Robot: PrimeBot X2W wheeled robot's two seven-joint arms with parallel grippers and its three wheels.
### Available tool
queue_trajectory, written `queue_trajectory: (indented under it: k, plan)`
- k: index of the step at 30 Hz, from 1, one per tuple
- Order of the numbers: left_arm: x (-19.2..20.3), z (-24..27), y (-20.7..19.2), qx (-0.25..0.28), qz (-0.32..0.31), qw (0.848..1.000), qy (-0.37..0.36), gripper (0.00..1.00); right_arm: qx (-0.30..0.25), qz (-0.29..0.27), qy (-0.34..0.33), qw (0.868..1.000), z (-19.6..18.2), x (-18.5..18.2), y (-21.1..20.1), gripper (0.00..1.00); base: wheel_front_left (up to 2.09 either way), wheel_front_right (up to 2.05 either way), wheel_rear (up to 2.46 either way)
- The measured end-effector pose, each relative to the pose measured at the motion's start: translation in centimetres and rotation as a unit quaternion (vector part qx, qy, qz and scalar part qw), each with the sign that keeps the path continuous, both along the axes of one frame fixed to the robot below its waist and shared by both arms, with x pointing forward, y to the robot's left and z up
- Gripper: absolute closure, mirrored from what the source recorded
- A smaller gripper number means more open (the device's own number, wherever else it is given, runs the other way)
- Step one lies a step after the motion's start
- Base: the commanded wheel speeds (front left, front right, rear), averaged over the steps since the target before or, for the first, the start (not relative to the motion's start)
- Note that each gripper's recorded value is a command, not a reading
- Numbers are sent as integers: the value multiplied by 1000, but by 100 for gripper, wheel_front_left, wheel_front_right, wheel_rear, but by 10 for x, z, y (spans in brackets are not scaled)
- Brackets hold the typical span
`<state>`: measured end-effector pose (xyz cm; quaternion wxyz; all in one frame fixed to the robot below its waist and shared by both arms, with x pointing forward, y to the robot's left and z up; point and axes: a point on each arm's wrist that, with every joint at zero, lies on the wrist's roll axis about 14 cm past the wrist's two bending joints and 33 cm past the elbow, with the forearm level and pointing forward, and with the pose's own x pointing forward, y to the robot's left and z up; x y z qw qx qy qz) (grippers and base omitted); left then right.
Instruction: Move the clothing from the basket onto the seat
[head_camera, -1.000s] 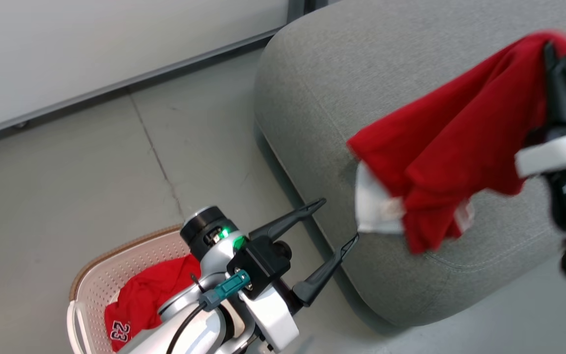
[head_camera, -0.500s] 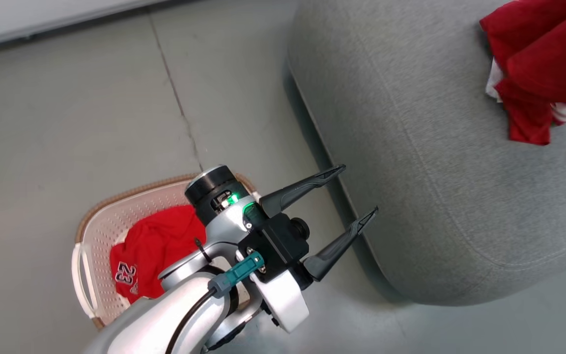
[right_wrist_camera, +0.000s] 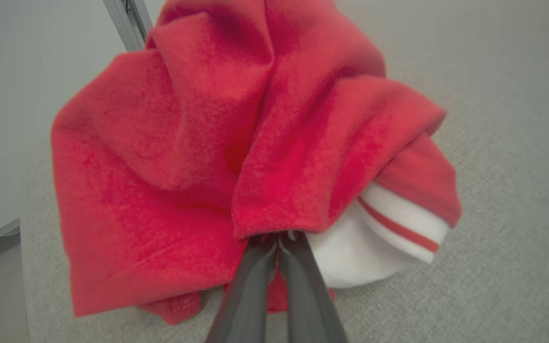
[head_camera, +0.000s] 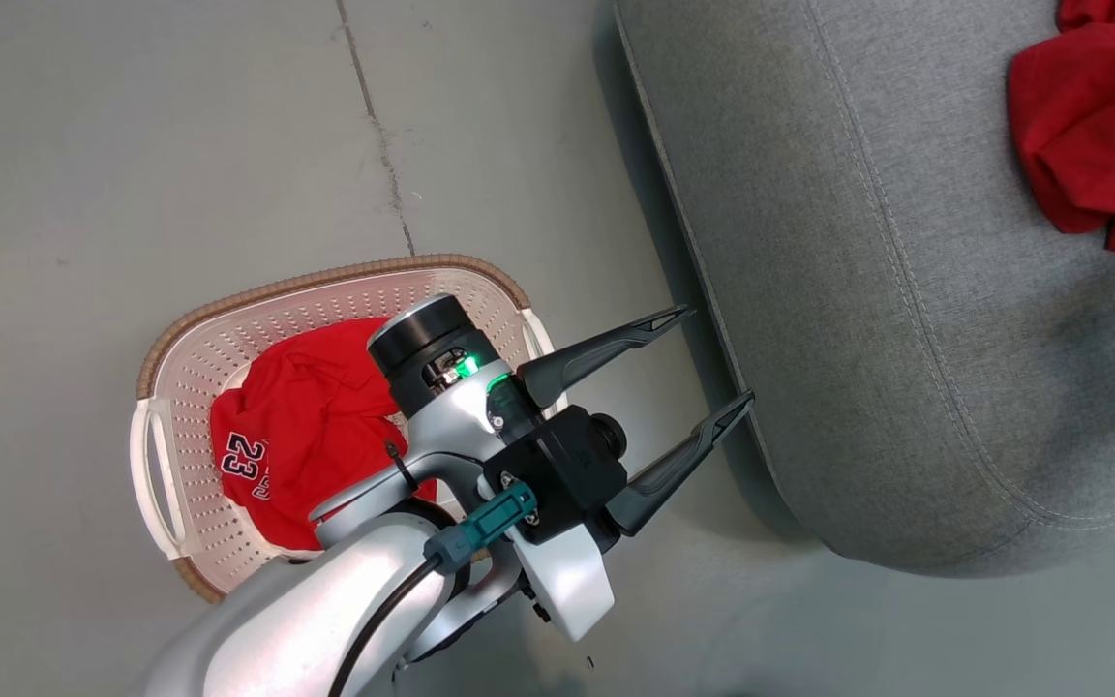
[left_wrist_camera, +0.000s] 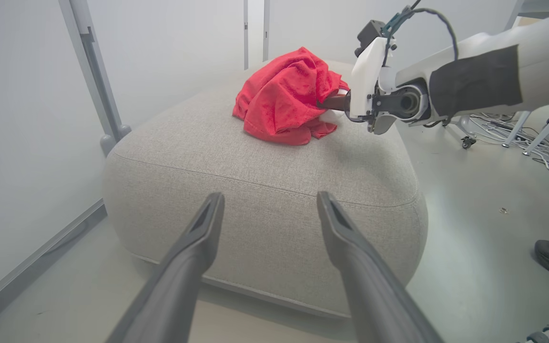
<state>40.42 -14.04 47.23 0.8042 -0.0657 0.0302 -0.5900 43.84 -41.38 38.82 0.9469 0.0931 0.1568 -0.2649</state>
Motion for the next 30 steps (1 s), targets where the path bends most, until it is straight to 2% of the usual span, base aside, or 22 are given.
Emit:
queue_trajectory:
  k: [4,5,6,7,15,24,30]
  plan:
    - [2,-2,1,3,2,1000,0,0,13,-14,3,1000,-8,-8,-1,100,0,0,0]
    - [2,-2,1,3,2,1000,-2,0,12,-16,-2,1000,-4,-9,-2,71,0,0,0]
    - [2,-1,1,3,3,1000,-3,0,11,-17,-8,1000,-1,-9,-3,24,0,0,0]
    - [2,2,1,0,5,1000,-3,0,7,-17,-13,1000,4,-10,-5,0,0,0,0]
    - [-6,25,6,-19,37,999,-1,0,-17,7,-37,999,28,-33,4,0,0,0,0]
    - [-10,37,43,-14,136,991,7,0,-16,70,-89,993,51,-49,59,0,0,0,0]
    - [-3,41,86,-15,230,973,12,0,-12,139,-141,980,75,-34,116,0,0,0,0]
